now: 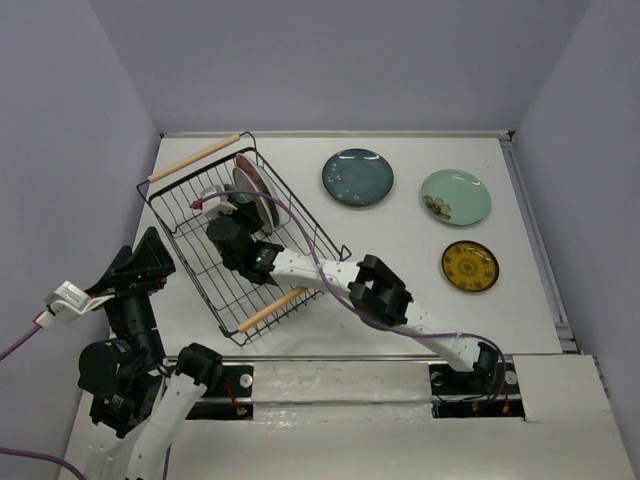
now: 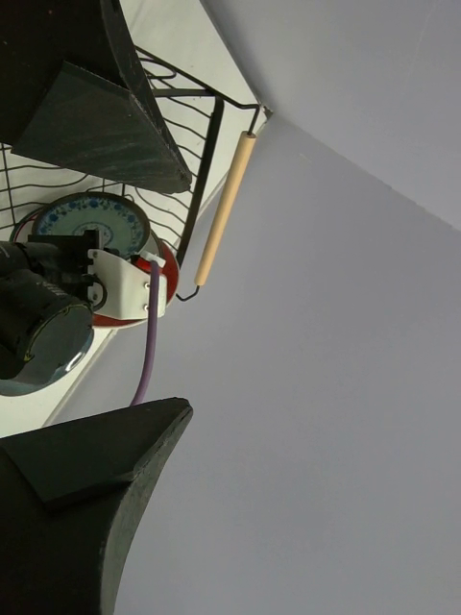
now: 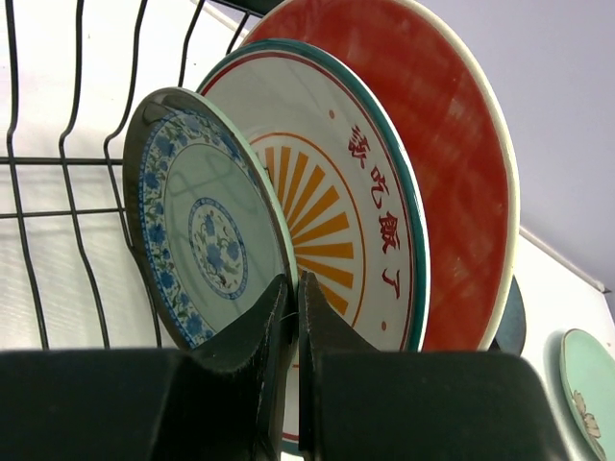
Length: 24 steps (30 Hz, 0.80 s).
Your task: Load the plates into the dish rack
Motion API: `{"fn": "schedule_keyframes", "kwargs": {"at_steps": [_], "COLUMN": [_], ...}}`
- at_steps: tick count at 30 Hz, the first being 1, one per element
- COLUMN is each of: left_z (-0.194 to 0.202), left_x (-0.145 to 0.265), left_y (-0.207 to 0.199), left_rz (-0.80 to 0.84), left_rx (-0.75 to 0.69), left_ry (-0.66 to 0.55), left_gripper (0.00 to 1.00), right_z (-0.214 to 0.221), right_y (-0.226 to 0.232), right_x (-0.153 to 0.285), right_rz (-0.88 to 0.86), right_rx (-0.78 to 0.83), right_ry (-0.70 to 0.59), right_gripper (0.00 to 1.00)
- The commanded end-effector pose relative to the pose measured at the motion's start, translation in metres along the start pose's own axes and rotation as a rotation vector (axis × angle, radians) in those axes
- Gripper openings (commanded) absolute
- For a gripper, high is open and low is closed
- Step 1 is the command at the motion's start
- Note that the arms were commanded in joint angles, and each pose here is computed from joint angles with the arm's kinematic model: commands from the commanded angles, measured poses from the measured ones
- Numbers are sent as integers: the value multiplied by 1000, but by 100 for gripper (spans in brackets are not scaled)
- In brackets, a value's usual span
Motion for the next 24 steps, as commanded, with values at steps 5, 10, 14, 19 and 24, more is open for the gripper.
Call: {"fn": "schedule_keyframes", "kwargs": {"at_steps": [5, 10, 14, 19, 24], "left_z": [-15, -13, -12, -9, -7], "left_x": [-1, -1, -1, 0, 2], "left_y": [-7, -8, -9, -14, -22], "left_rz": [14, 22, 37, 101, 205], "left_rx": [53, 53, 47, 42, 42], "left_ry": [-44, -37, -27, -9, 8], "left_gripper": [99, 99, 99, 99, 99], "right_z": [-30, -66, -109, -112, -9], "right_y": [-21, -49, -99, -175, -254], "right_x": [5, 15, 41, 56, 34], "right_rz": [12, -61, -202, -379, -387], "right_rx": [-126, -215, -397, -606, -837], "right_ry": [-32, -80, -123, -96, 194], "right_gripper": [33, 47, 48, 48, 47]}}
Point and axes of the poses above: each gripper's point midway between its finger pads, its own x axis back along the fingers, its own y axis along the line the jaws close on, z = x × y, the point moved 9 cm from there along x, back along the fingers, and after that the axes turned 1 degree about -x, right-handed, at the moved point
